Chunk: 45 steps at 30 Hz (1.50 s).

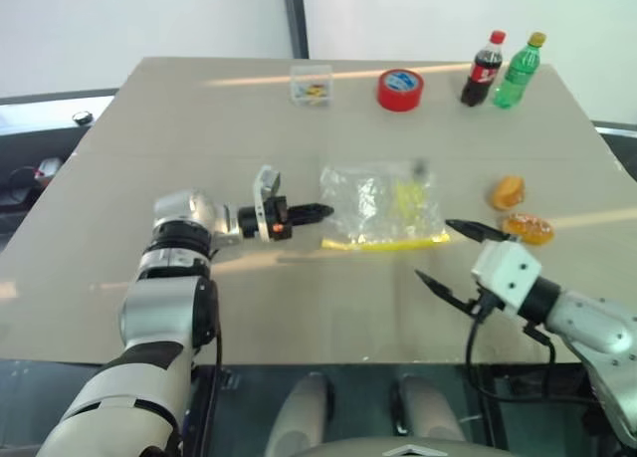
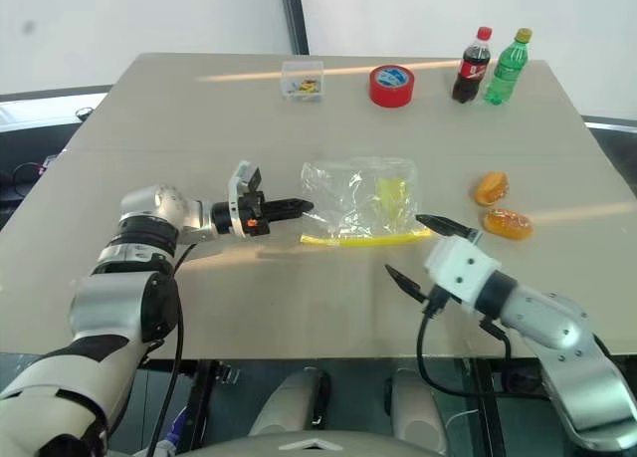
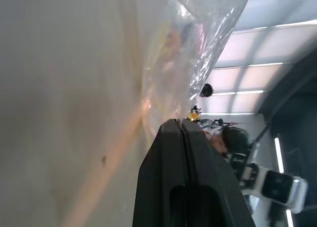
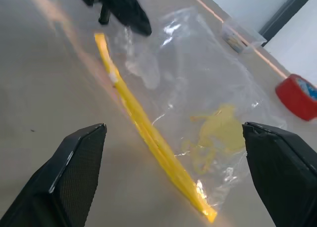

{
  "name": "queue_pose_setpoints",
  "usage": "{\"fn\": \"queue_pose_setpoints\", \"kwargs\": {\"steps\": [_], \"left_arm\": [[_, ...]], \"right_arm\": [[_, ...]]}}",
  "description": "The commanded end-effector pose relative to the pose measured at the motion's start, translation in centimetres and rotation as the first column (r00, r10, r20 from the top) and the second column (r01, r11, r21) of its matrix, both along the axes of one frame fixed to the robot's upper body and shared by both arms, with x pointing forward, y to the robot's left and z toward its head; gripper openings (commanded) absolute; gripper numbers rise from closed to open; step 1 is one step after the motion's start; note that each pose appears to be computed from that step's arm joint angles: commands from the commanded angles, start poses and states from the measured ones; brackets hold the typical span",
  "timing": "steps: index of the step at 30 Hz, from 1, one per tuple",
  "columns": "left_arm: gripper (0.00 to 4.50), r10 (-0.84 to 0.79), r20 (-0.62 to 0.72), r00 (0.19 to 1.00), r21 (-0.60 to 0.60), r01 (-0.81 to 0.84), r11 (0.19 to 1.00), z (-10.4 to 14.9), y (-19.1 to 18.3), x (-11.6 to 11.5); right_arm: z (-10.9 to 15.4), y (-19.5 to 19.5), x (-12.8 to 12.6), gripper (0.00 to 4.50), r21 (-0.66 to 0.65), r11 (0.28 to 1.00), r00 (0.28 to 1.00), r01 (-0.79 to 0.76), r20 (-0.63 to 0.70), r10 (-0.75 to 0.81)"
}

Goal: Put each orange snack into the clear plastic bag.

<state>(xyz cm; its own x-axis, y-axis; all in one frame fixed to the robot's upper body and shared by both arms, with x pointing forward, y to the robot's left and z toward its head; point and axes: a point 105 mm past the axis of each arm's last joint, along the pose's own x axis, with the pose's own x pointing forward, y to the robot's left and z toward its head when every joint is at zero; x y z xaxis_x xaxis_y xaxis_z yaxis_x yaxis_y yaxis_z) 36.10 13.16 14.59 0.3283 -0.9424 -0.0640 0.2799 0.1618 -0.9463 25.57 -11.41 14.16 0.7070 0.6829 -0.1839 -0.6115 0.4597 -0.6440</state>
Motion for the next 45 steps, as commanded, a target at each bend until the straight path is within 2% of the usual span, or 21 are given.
{"fn": "queue_pose_setpoints", "kwargs": {"steps": [1,5,12,14,17,18,19,21,22,23,26,29,31,32,33,34,36,38,39,43,45], "left_arm": [[0.03,-0.001,0.019,1.0,-0.049,0.002,0.999,2.8,-0.6,-0.1],[0.03,0.005,0.01,1.0,-0.057,-0.005,0.998,3.3,-1.2,-0.3],[0.03,0.044,0.013,0.999,-0.067,-0.043,0.997,3.1,-1.5,-0.3],[0.0,0.056,0.021,0.998,-0.072,-0.054,0.996,3.3,-1.3,-0.3],[0.0,0.073,0.03,0.997,-0.07,-0.071,0.995,3.5,-1.1,-0.3],[0.0,0.079,0.032,0.996,-0.068,-0.077,0.995,3.4,-1.0,-0.3],[0.0,0.084,0.034,0.996,-0.071,-0.082,0.994,3.4,-1.0,-0.3],[0.0,0.098,0.05,0.994,-0.075,-0.094,0.993,3.6,-0.9,-0.4],[0.0,0.106,0.058,0.993,-0.08,-0.102,0.992,3.8,-0.8,-0.4],[0.0,0.117,0.065,0.991,-0.08,-0.111,0.991,3.9,-0.7,-0.4],[0.0,0.154,0.111,0.982,-0.057,-0.148,0.987,4.3,-0.3,-0.3],[0.0,0.2,0.278,0.939,0.044,-0.221,0.974,4.8,0.5,-0.6],[0.6,0.159,0.508,0.847,0.194,-0.292,0.936,5.3,1.1,-1.4],[0.76,0.122,0.575,0.809,0.233,-0.304,0.924,5.5,1.0,-1.8],[1.29,0.069,0.675,0.734,0.289,-0.35,0.891,5.9,1.4,-1.9],[1.62,0.021,0.734,0.679,0.322,-0.375,0.869,6.1,1.5,-2.0],[2.58,-0.132,0.876,0.465,0.369,-0.467,0.803,7.6,1.7,-2.2],[2.58,-0.324,0.916,0.238,0.402,-0.528,0.748,8.3,0.8,-3.0],[2.58,-0.378,0.912,0.161,0.402,-0.538,0.741,8.5,0.2,-3.6],[2.58,-0.512,0.857,-0.057,0.388,-0.583,0.714,8.1,-2.0,-5.3],[2.58,-0.548,0.828,-0.117,0.369,-0.622,0.69,7.7,-2.7,-5.7]], "right_arm": [[-0.9,1.2,2.0,4.5,-0.081,0.995,0.994,0.063,0.097,-0.055],[-2.0,1.9,3.8,4.5,-0.117,0.983,0.981,0.142,0.149,-0.124],[-2.4,1.5,6.9,4.5,-0.03,0.936,0.92,0.352,0.197,-0.34],[-2.1,0.7,7.7,4.09,-0.013,0.915,0.897,0.402,0.208,-0.391],[-1.7,0.3,8.1,2.96,0.008,0.906,0.885,0.422,0.212,-0.414],[-1.6,0.3,8.1,2.2,0.006,0.909,0.887,0.416,0.217,-0.407],[-1.5,0.3,8.2,1.85,0.004,0.912,0.889,0.411,0.219,-0.401],[-1.4,0.4,8.2,0.75,0.002,0.92,0.898,0.392,0.218,-0.383],[-1.2,0.5,8.2,0.52,0.005,0.922,0.899,0.386,0.222,-0.377],[-0.9,0.5,8.2,0.05,0.014,0.925,0.899,0.381,0.227,-0.374],[0.4,0.6,8.7,0.05,0.044,0.929,0.897,0.367,0.247,-0.366],[1.8,0.6,9.5,0.05,0.066,0.934,0.9,0.351,0.251,-0.356],[2.9,0.4,10.5,0.0,0.077,0.939,0.908,0.335,0.241,-0.344],[3.2,0.3,10.8,0.0,0.08,0.94,0.91,0.331,0.238,-0.341],[3.6,0.1,11.4,0.0,0.073,0.941,0.912,0.331,0.233,-0.339],[3.8,-0.1,11.8,0.0,0.069,0.941,0.913,0.332,0.229,-0.339],[4.1,-0.2,12.9,0.0,0.04,0.943,0.921,0.33,0.203,-0.331],[4.6,0.0,13.8,0.0,0.052,0.944,0.929,0.326,0.169,-0.33],[4.9,0.1,14.1,0.0,0.058,0.944,0.93,0.326,0.158,-0.331],[5.6,1.0,14.8,0.0,0.054,0.949,0.937,0.312,0.148,-0.317],[5.8,1.4,15.0,0.0,0.056,0.95,0.94,0.306,0.138,-0.311]]}}
